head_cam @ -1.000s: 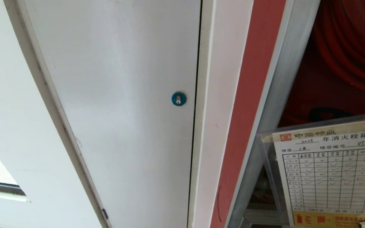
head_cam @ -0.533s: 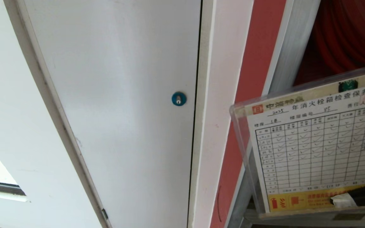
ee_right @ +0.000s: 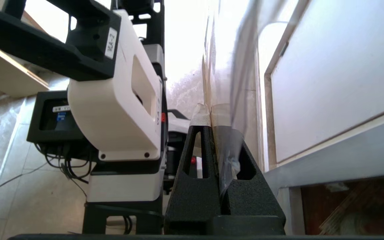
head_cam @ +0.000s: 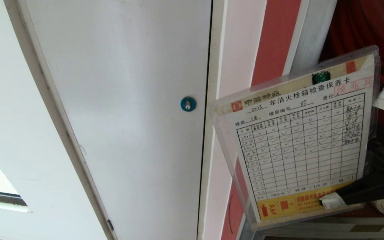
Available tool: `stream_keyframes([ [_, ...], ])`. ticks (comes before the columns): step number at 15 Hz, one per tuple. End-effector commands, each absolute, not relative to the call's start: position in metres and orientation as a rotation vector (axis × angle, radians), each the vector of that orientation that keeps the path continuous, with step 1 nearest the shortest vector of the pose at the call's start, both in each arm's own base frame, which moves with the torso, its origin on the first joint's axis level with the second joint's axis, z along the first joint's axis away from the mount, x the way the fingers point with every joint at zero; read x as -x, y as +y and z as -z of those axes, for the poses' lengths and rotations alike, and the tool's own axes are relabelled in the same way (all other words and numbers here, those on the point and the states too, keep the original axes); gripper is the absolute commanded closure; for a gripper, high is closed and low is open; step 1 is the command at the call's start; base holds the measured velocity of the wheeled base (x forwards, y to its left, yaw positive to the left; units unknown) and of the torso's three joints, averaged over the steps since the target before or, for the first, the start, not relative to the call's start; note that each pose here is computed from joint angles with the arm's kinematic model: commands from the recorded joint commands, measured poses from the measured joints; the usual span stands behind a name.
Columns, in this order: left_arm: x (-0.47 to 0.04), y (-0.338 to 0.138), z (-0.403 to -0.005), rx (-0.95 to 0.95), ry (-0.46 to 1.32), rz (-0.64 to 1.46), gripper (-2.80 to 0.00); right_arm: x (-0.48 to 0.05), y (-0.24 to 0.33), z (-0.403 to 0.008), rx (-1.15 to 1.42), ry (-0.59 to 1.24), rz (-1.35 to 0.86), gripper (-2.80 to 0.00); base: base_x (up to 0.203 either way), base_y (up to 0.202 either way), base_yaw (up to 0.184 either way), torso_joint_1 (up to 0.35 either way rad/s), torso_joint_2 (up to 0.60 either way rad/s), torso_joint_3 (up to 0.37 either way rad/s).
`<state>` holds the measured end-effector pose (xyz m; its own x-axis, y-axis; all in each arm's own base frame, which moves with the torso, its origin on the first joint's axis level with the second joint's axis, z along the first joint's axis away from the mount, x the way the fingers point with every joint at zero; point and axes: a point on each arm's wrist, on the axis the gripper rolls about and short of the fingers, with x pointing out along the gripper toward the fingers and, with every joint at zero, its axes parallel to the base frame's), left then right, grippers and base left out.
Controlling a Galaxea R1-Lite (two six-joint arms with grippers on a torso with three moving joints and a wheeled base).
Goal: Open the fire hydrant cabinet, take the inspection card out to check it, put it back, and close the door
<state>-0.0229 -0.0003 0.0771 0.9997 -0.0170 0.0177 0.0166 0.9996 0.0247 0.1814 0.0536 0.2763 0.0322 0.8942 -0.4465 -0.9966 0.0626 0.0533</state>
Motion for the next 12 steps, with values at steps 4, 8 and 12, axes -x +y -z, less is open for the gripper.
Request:
stream_keyframes([
  [4, 0.022, 0.0, -0.076, -0.025, -0.011, 0.017, 0.0, -0.203, 0.06, -0.276, 0.247, 0.383, -1.545, 0.0, 0.0, 0.0, 0.0, 0.0, 0.0, 0.0],
  [8, 0.022, 0.0, -0.076, -0.025, -0.011, 0.017, 0.0, -0.219, 0.065, -0.275, 0.201, 0.357, -1.581, 0.0, 0.0, 0.0, 0.0, 0.0, 0.0, 0.0],
  [12, 0.022, 0.0, -0.075, -0.025, -0.012, 0.017, 0.0, -0.231, 0.068, -0.271, 0.175, 0.353, -1.6, 0.0, 0.0, 0.0, 0.0, 0.0, 0.0, 0.0],
])
